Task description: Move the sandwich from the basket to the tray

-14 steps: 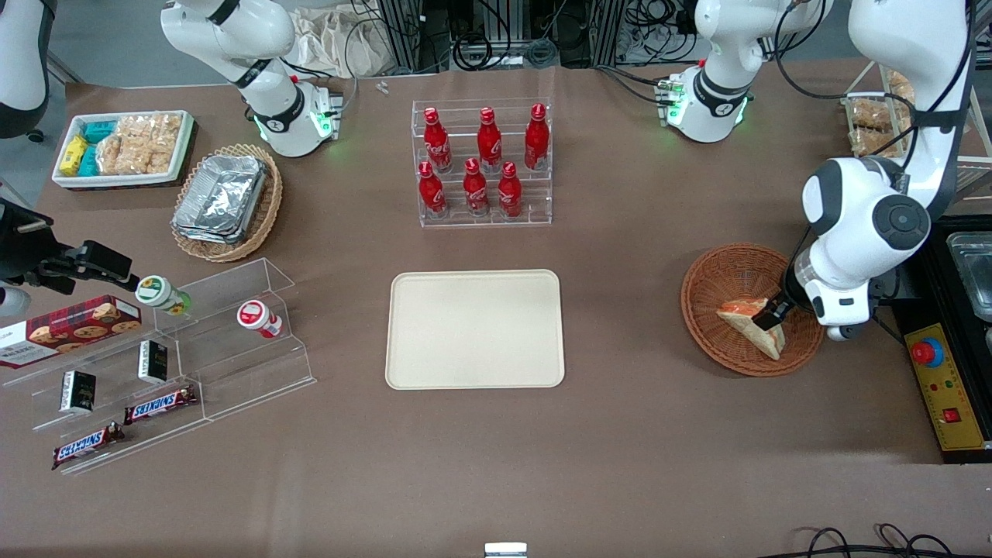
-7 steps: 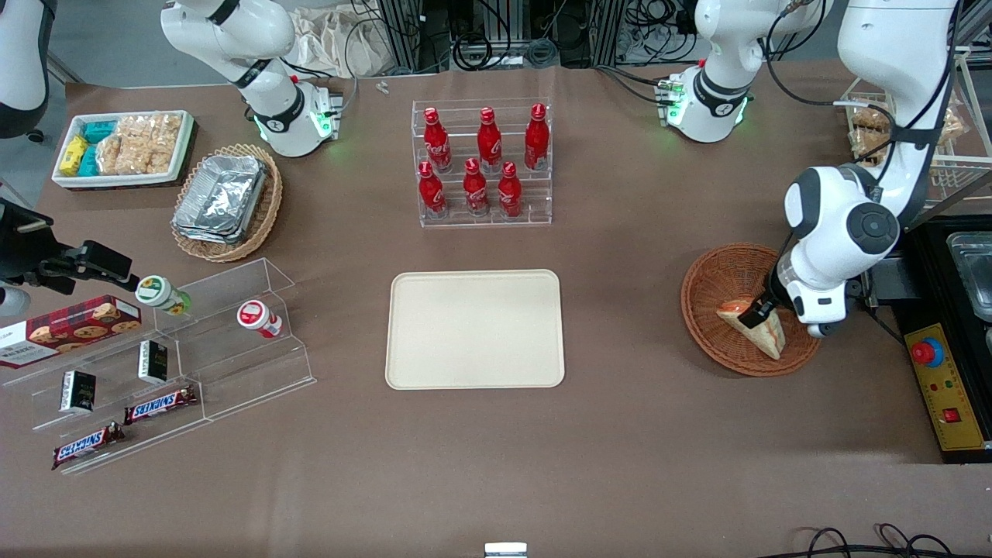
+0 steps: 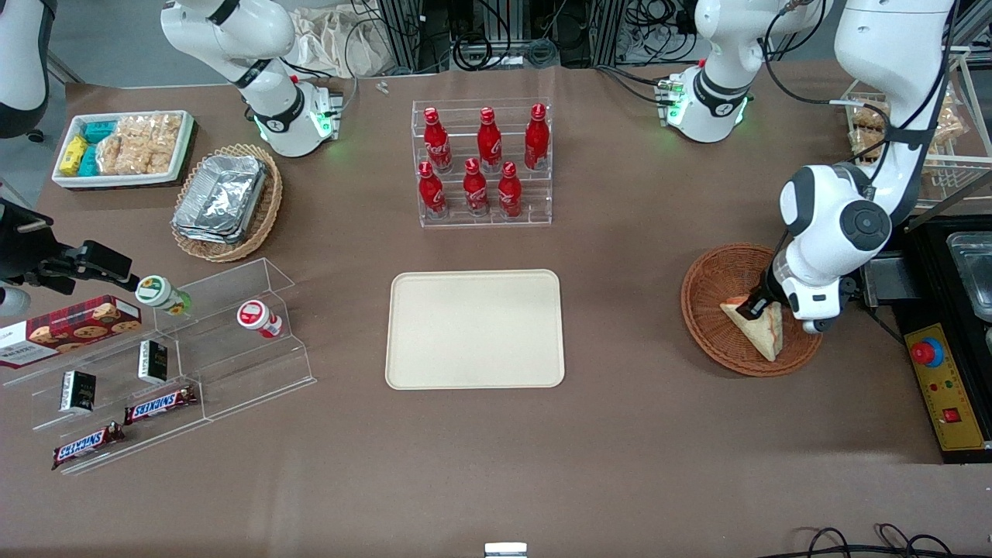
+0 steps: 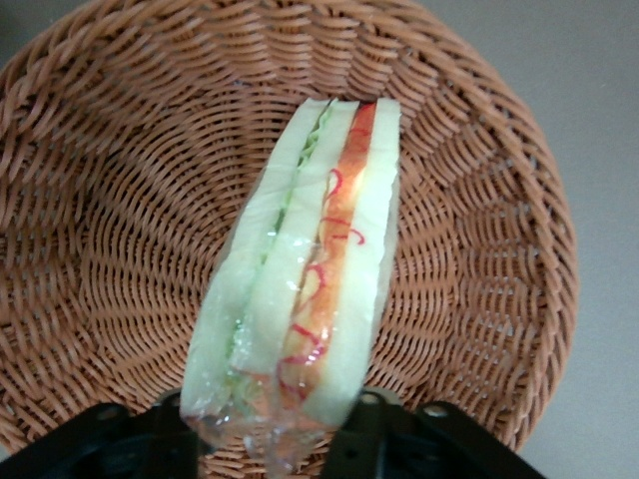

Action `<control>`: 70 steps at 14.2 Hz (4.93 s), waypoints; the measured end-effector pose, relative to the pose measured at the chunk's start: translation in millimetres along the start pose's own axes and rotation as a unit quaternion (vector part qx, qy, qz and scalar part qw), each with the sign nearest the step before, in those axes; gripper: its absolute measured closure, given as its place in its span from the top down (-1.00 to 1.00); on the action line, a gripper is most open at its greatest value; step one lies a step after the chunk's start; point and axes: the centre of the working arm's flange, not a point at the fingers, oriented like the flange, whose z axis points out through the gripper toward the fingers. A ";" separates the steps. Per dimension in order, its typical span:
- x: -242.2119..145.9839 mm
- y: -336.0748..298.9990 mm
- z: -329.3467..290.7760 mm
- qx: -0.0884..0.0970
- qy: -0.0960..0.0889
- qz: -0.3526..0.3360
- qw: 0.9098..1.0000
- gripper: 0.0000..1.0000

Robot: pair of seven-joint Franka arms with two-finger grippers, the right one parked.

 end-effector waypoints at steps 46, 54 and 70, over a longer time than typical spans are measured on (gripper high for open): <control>-284.6 291.9 -51.4 0.013 -0.020 0.320 0.947 -0.80; -308.6 301.3 -7.4 0.005 -0.011 0.314 0.949 -0.80; -319.3 303.0 21.0 0.024 0.002 0.312 0.950 0.99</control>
